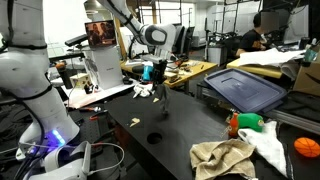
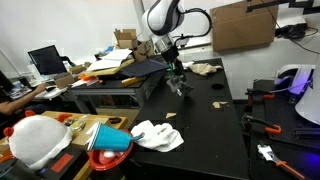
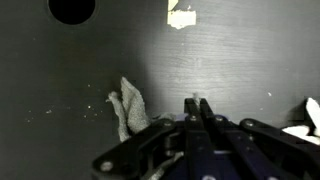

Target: Move the grey towel to the right and unfold it

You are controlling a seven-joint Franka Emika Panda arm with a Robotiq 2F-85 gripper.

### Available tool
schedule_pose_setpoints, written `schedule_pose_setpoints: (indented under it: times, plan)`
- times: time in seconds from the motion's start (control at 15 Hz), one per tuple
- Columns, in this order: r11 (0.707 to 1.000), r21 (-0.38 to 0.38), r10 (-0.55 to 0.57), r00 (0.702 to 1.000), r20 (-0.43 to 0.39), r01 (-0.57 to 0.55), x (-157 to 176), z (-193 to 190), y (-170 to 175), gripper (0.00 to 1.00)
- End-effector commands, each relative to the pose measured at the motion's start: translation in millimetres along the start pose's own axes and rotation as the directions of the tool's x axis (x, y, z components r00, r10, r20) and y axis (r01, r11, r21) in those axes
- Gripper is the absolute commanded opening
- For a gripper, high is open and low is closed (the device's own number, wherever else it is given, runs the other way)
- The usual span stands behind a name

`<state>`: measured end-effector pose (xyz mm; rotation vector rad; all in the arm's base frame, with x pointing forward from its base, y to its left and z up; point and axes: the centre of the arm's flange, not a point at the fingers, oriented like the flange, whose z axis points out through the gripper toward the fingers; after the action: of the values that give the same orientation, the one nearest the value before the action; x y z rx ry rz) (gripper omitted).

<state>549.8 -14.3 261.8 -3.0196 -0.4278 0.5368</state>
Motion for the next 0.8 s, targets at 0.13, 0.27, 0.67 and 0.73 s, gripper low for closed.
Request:
schedule_pose_setpoints:
  times: [0.13,0.27,0.67,0.73]
  plan:
    - [0.988,0.141,-0.065,0.998,0.024,0.061,-27.2,-78.8,6.6,0.02]
    - [0.980,0.172,-0.117,0.990,0.077,0.103,-29.4,-81.4,7.8,0.02]
    - [0.897,0.363,-0.343,0.915,0.212,0.252,-38.2,-67.5,6.2,0.02]
    - [0.896,0.370,-0.347,0.907,0.237,0.246,-36.2,-64.6,7.8,0.02]
